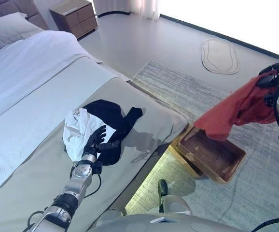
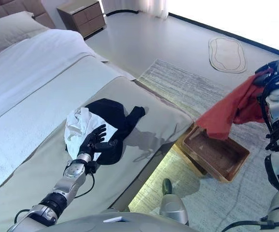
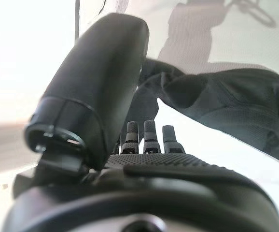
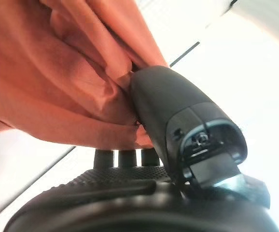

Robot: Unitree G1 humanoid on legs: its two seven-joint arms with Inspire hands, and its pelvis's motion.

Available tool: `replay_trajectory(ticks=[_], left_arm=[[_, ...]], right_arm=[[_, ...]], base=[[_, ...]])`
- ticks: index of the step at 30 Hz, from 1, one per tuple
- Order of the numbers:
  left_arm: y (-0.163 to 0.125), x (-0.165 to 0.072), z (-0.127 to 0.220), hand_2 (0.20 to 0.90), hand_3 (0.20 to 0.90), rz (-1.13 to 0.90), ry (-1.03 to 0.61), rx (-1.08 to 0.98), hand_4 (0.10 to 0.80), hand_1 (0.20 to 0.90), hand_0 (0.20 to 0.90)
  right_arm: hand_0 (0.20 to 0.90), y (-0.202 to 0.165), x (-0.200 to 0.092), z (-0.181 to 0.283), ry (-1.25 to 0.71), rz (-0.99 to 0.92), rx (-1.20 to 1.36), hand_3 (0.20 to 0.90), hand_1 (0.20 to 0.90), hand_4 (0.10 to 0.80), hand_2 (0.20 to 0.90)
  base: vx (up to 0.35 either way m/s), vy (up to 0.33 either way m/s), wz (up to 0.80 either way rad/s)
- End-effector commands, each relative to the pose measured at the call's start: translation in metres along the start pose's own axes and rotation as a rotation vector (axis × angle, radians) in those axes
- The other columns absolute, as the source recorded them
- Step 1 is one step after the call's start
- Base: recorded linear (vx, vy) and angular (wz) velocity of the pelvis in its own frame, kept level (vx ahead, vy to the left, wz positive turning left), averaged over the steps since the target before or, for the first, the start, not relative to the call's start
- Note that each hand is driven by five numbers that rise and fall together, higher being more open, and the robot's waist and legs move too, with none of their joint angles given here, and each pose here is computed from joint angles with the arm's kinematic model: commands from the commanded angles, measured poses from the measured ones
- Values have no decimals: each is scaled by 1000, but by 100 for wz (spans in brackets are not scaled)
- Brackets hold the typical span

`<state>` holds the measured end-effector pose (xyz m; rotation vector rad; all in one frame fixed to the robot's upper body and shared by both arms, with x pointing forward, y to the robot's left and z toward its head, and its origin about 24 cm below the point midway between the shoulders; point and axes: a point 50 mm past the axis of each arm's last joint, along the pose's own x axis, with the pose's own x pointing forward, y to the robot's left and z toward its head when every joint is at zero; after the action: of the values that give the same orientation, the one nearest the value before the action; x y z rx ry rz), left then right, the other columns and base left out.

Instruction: Pick up the clothes from the bed and place them into the basket

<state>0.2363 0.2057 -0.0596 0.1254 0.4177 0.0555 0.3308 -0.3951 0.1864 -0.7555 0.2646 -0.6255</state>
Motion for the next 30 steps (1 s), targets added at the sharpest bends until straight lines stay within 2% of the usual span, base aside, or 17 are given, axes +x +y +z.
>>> replay_trajectory(ticks=[1, 17, 18, 19, 20, 30], left_arm=[[-4, 7, 20, 900, 900, -47, -98, 68, 800, 900, 900], [-8, 1, 19, 900, 900, -80, -127, 11, 800, 900, 900], [-8, 1, 20, 900, 900, -82, -134, 8, 800, 900, 900], [-10, 1, 21, 900, 900, -85, -143, 7, 800, 900, 900], [-10, 0, 22, 900, 900, -86, -149, 5, 800, 900, 900], [-6, -5, 15, 900, 900, -87, -137, -5, 800, 900, 900]], right_arm=[[300, -52, 2, 45, -193, -157, 48, 200, 300, 100, 300], [300, -58, -1, 7, -97, -178, 40, 200, 300, 100, 300], [354, -59, -1, 6, -94, -181, 41, 263, 354, 163, 354], [554, -60, -1, 5, -87, -186, 34, 496, 554, 396, 554], [900, -62, -1, 3, -83, -193, 23, 900, 900, 800, 900], [900, -79, -4, -20, -10, -255, -34, 900, 900, 800, 900]], base=[[29, -55, -12], [14, -35, -1], [0, 0, 0], [0, 0, 0], [0, 0, 0], [3, -1, 0]])
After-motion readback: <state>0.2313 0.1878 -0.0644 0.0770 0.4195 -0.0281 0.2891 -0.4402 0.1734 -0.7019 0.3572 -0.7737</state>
